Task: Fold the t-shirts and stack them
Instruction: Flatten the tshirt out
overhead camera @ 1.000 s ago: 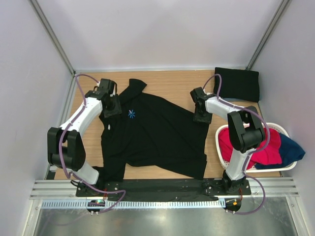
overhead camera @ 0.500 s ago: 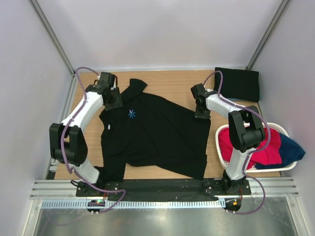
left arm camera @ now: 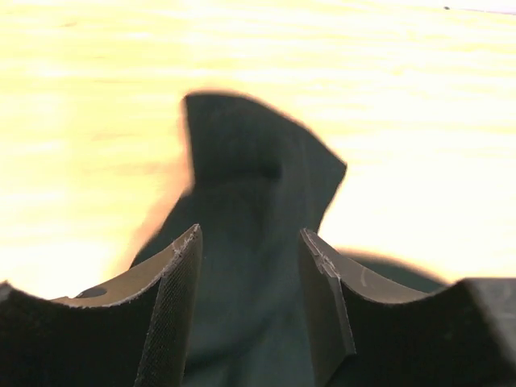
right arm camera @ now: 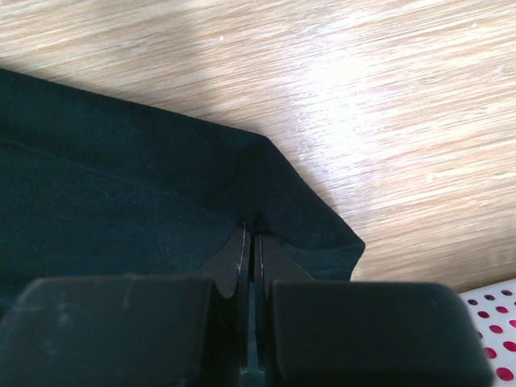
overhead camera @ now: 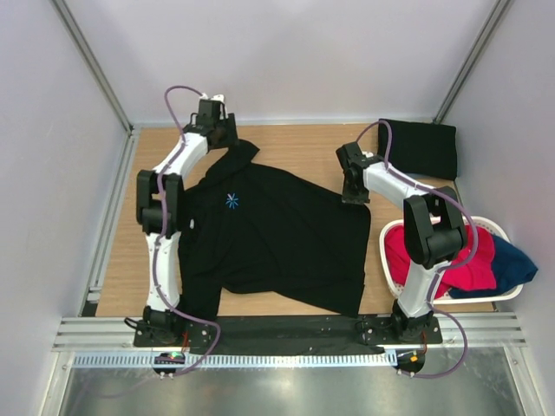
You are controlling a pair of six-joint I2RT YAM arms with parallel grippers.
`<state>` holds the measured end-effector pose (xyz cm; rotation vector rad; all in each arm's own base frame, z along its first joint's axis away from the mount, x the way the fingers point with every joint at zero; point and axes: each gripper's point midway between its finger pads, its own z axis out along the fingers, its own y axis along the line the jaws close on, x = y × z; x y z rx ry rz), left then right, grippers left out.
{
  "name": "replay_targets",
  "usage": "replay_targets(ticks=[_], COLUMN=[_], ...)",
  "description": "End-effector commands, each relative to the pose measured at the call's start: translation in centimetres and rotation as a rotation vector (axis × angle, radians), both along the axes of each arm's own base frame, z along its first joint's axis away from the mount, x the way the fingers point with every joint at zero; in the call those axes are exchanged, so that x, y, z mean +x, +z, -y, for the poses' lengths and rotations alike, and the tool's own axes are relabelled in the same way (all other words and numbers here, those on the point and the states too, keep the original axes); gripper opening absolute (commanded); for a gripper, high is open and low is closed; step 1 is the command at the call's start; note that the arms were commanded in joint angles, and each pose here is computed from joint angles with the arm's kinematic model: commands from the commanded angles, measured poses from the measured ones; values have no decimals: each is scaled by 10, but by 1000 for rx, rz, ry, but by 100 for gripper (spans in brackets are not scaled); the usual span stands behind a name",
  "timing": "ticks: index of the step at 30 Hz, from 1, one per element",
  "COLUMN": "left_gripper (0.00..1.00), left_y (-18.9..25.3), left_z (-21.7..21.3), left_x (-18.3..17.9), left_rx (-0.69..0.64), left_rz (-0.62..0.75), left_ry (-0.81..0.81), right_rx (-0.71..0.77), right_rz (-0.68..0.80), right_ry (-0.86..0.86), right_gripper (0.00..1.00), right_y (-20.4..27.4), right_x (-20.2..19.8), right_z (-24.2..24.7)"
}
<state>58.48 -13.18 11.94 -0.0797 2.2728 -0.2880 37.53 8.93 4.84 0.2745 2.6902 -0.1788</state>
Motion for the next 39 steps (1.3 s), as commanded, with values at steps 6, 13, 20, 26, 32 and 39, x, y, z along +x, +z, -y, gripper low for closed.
replay_targets(ticks=[6,13,20,26,32,39], left_gripper=[58,63,46,6,0,0], left_y=[-14,-72,-79,-84,-26,54], left_z=[57,57,47,41,40,-3], left_x=[41,20,15,5,-5,-60], left_rx=[13,303,366,384,309,61], left_rz=[86,-34,-95,-155,-91,-46], left_ry=[-212,-232,-202,-192,-124,87], right_rx=[51,51,46,49,47,54], right_rz=[23,8,10,12,4,-11], right_ry=[22,25,35,35,38,42], right_gripper=[1,1,1,1,1,1], right_y=[9,4,8,8,7,4], right_x=[10,13,19,20,17,5], right_z=[-9,-7,-4,-1,0,2])
